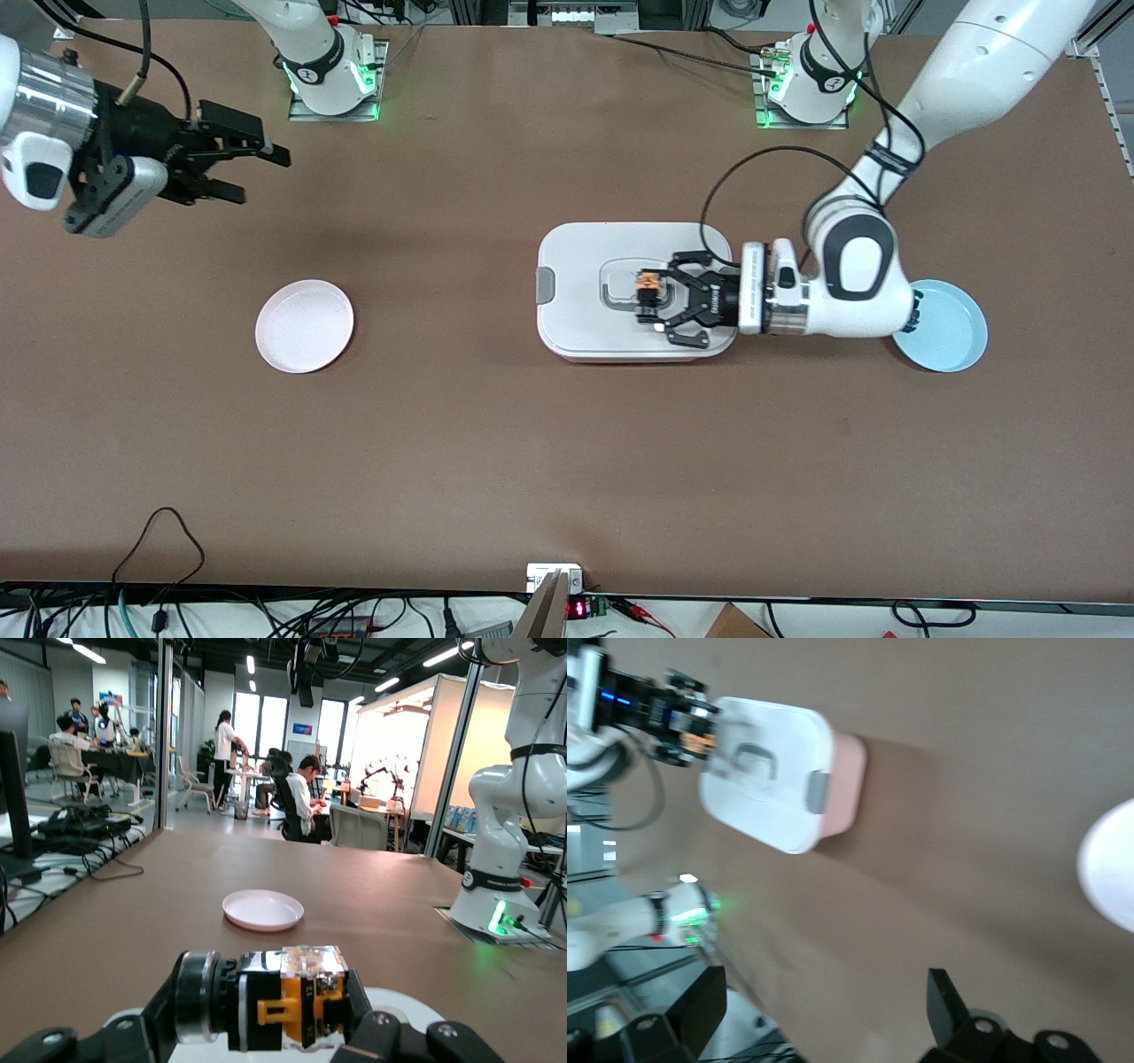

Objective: Transfer orange switch to right arm and place
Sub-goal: 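Lift the orange switch with the left gripper and carry it over the box, then hold the switch with the left gripper while the right gripper approaches it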

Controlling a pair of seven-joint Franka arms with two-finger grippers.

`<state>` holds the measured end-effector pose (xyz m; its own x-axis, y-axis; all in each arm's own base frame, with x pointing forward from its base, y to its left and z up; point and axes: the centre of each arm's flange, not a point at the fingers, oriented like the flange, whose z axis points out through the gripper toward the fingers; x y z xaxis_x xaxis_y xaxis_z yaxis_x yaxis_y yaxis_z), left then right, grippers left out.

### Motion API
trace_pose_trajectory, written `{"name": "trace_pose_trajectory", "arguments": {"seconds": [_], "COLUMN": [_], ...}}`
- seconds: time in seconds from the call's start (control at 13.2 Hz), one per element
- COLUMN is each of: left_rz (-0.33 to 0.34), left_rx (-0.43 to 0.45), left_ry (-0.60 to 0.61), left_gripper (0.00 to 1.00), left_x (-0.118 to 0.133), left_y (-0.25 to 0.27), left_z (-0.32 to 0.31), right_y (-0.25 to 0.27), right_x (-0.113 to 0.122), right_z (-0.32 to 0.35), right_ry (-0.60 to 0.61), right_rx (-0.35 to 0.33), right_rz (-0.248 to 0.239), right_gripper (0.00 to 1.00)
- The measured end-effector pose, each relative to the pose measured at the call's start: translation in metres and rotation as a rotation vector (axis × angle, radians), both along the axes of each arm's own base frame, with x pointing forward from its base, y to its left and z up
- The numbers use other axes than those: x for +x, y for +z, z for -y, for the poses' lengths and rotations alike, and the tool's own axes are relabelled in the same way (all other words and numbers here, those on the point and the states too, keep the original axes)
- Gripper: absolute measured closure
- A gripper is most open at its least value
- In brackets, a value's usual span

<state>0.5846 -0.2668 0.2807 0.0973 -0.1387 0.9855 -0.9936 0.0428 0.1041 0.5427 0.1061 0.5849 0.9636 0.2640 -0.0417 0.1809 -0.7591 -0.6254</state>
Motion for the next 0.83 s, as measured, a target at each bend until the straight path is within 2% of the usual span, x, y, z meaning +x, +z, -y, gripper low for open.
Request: {"name": "trace_pose_trajectory", "arguments": {"seconds": [0.15, 0.3, 0.38, 0.53, 0.83], "left_rz": [0.02, 0.029, 0.032, 0.034, 0.025], "left_rx": [-0.052, -0.075, -0.076, -0.079, -0.103], "left_ry": [0.017, 0.028, 0.03, 0.035, 0.047], "left_gripper": [0.28, 0.28, 0.28, 0.28, 0.28], "left_x": [-0.009, -0.011, -0.011, -0.01, -0.011], "left_y": [0.003, 0.004, 0.005, 0.005, 0.009], "left_z": [0.027, 0.034, 0.033, 0.033, 0.039], "right_y": [-0.025, -0.054, -0.071, -0.113, -0.186], "right_x": [0.006, 0.014, 0.017, 0.017, 0.006], "right_z": [-0.012, -0.023, -0.03, -0.051, -0.108], "right_ry": [-0.019, -0.033, -0.045, -0.048, -0.084], "right_rx": [0.14, 0.278, 0.345, 0.458, 0.643], "right_rz": [-0.07, -0.103, -0.109, -0.087, -0.059], "right_gripper": [0.0, 0.0, 0.0, 0.0, 0.0]}}
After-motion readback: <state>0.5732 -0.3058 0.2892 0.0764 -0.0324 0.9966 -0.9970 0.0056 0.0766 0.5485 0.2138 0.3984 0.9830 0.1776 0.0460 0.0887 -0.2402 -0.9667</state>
